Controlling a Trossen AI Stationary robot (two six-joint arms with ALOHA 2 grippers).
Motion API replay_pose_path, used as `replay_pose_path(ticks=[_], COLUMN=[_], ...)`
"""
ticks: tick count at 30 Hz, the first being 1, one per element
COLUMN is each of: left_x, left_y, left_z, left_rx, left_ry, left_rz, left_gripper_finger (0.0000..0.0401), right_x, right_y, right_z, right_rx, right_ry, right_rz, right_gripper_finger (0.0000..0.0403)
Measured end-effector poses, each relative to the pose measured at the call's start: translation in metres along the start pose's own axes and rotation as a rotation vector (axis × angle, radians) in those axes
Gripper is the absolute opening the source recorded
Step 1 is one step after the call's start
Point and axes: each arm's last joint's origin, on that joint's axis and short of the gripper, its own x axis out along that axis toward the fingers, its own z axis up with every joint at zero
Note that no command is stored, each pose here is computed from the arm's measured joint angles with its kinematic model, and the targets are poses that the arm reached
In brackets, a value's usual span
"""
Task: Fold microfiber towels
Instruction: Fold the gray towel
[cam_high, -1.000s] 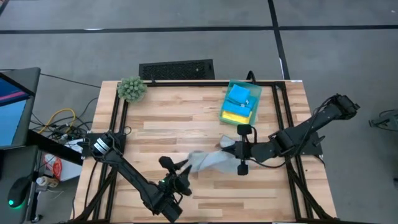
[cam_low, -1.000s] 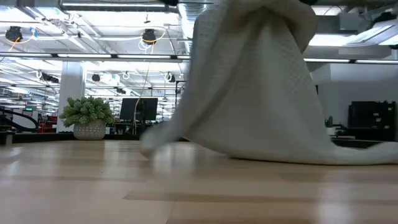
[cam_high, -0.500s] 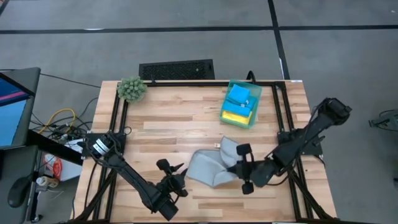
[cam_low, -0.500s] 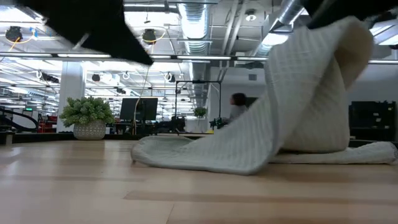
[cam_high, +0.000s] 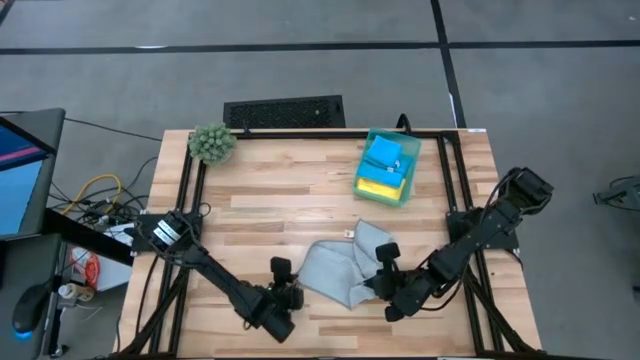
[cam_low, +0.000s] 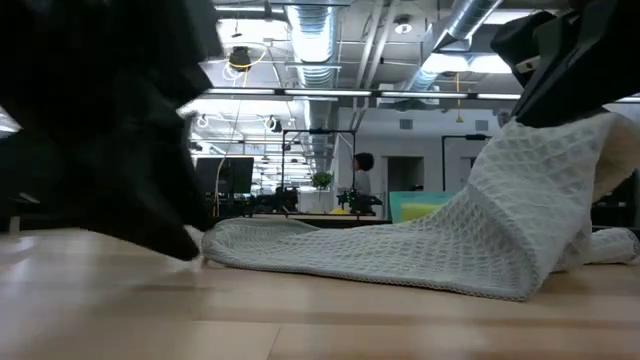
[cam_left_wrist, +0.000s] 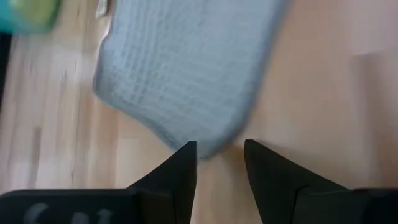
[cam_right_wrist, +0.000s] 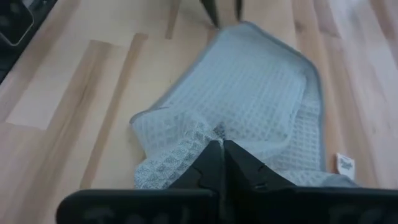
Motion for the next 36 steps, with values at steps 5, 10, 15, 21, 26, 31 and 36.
replay_pose_path(ticks=[5, 10, 15, 21, 26, 31, 36], left_x=[0.009, 0.016, 0.028, 0.035, 0.034, 0.015, -0.030], left_y=[0.010, 0.020, 0.017, 0.021, 0.023, 0.023, 0.037], left_z=[0.004, 0.002, 0.004, 0.009, 0.015, 0.027, 0.045], left_rx=[-0.103, -0.193, -0.193, -0.203, -0.224, -0.185, -0.075], left_ry=[-0.008, 0.024, -0.029, -0.056, -0.031, 0.033, 0.079], left_rz=[0.060, 0.069, -0.045, -0.105, -0.144, -0.103, 0.093], left_gripper_finger=[0.0128, 0.0130, 0.0131, 0.0090, 0.0010, 0.0002, 0.0001], right_x=[0.000, 0.000, 0.000, -0.001, -0.009, -0.023, -0.043], right_y=[0.003, 0.005, 0.005, 0.005, 0.004, -0.002, -0.011], right_z=[-0.002, -0.002, -0.002, -0.002, 0.003, 0.011, 0.027], right_rx=[0.020, 0.021, 0.024, 0.060, 0.080, 0.105, 0.060], right_ry=[0.009, 0.016, 0.015, 0.015, -0.017, -0.067, -0.202], right_rz=[0.010, 0.043, 0.051, 0.051, 0.067, 0.085, 0.106], right_gripper_finger=[0.0037, 0.0035, 0.0032, 0.0032, 0.0026, 0.0030, 0.0024])
